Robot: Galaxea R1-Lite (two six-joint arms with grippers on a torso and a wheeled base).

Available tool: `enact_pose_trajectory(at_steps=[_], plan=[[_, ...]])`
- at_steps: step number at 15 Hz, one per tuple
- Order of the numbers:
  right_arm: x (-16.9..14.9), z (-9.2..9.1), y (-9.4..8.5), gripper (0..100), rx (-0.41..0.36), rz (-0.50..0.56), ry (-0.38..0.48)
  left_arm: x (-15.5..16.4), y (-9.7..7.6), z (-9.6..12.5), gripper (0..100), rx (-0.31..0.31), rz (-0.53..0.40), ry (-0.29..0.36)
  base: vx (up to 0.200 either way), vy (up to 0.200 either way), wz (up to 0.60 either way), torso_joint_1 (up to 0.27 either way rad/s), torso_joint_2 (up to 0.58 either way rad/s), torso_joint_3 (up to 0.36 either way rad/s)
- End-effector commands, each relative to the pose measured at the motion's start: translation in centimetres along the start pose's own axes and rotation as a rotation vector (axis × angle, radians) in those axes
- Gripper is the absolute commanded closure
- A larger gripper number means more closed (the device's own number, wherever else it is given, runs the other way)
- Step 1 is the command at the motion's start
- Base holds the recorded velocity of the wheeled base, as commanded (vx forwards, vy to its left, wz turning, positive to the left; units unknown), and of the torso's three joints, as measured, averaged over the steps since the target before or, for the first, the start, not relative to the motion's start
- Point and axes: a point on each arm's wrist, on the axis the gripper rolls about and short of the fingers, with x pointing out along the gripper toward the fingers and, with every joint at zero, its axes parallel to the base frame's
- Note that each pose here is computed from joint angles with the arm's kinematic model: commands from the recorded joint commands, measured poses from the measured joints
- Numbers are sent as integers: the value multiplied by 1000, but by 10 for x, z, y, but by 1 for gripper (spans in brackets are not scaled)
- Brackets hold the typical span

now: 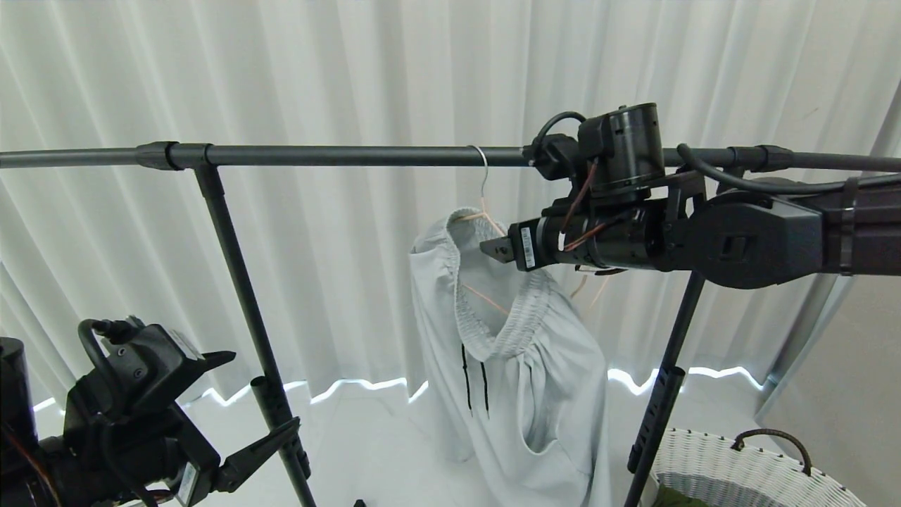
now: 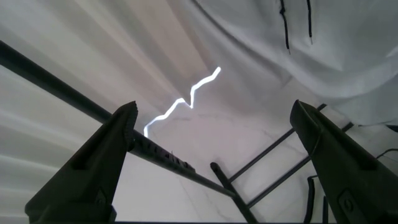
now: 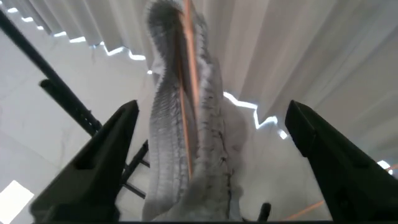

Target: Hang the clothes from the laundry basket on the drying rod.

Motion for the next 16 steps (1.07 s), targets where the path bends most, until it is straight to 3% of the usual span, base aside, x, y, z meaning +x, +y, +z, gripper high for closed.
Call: enact_pose_trajectory(at_steps=[1,3,8,10,14,16], plan=[[-22,14,3,0,0,17,-49,1,0,0,0,-1,-1,4,0,0,0,0,0,0],[-39,21,1,0,4,16,-75,1,0,0,0,-1,-1,4,0,0,0,0,0,0],[-102,16,-35,0,13,-96,-103,-1,1,-8,0,-19,41,48,0,0,0,0,0,0],[-128,4,-48,0,28,-165,-105,-1,4,-10,0,-28,78,69,0,0,0,0,0,0],[-185,-16,-60,0,49,-214,-191,-3,6,-14,0,-42,102,86,0,0,0,0,0,0],[-210,-49,-83,0,44,-367,-132,-5,5,-17,0,-44,101,91,0,0,0,0,0,0]])
